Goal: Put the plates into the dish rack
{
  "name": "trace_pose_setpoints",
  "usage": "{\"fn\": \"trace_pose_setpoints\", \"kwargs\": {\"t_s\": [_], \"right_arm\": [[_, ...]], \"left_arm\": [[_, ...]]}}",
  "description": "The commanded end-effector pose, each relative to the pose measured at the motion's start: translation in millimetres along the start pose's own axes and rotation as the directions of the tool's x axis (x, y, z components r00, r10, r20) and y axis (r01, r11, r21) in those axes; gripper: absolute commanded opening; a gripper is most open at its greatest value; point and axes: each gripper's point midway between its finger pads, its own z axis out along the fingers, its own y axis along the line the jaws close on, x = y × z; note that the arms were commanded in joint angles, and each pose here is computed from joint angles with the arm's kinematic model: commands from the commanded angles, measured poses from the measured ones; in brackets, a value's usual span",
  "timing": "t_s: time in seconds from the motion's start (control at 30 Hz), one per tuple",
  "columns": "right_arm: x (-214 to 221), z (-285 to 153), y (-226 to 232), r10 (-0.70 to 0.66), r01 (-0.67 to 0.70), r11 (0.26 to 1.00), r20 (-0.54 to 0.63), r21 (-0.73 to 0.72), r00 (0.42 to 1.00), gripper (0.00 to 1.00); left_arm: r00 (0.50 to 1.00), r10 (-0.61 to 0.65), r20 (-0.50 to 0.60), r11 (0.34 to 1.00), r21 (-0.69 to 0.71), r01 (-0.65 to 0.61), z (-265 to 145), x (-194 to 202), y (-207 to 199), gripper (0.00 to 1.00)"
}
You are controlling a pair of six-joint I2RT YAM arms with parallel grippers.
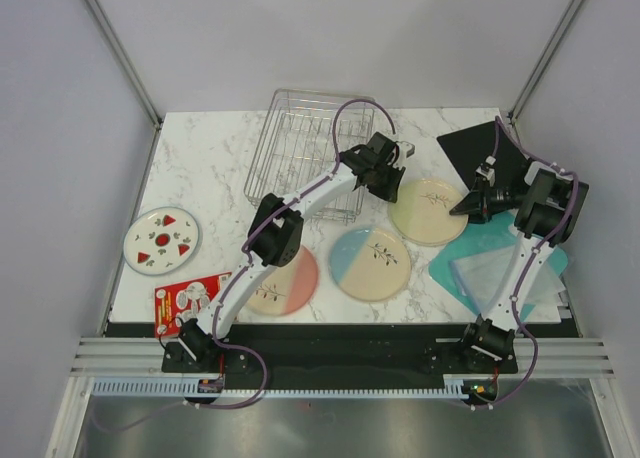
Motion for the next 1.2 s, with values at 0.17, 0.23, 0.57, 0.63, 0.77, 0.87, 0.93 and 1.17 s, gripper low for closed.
{"fn": "trace_pose_setpoints", "kwargs": {"t_s": [0.17, 0.23, 0.57, 0.63, 0.77, 0.87, 0.93, 1.17], "right_arm": [[13, 21, -8, -0.028, 0.025, 0.998, -0.039, -0.062, 0.999, 0.17], [10, 15, -4, -0.052, 0.05, 0.997, -0.024, -0.056, 0.998, 0.01], [-33, -47, 68, -0.282, 0.279, 0.959, 0.145, 0.042, 0.948, 0.0], [-36, -57, 91, -0.338, 0.331, 0.941, 0.164, 0.069, 0.927, 0.0], [-39, -74, 133, -0.43, 0.414, 0.902, 0.195, 0.121, 0.881, 0.0], [-38, -85, 161, -0.498, 0.469, 0.866, 0.203, 0.173, 0.843, 0.0], [-39, -95, 182, -0.543, 0.504, 0.837, 0.211, 0.214, 0.812, 0.0], [-62, -127, 240, -0.683, 0.557, 0.718, 0.265, 0.417, 0.681, 0.0]], "left_arm": [[0.998, 0.05, 0.044, 0.991, 0.125, -0.055, 16, -4, -64, 0.21], [0.996, 0.058, 0.064, 0.991, 0.116, -0.066, 12, -11, -63, 0.26], [0.854, 0.268, 0.446, 0.947, 0.041, -0.318, -131, -145, -101, 0.67], [0.804, 0.307, 0.509, 0.939, -0.026, -0.343, -169, -166, -101, 0.68], [0.711, 0.385, 0.589, 0.923, -0.247, -0.296, -266, -197, -75, 0.69], [0.725, 0.44, 0.53, 0.869, -0.453, -0.196, -324, -186, -17, 0.71], [0.761, 0.449, 0.469, 0.823, -0.549, -0.147, -359, -161, 29, 0.7], [0.884, 0.292, 0.365, 0.77, -0.637, 0.009, -426, -60, 156, 0.1]]}}
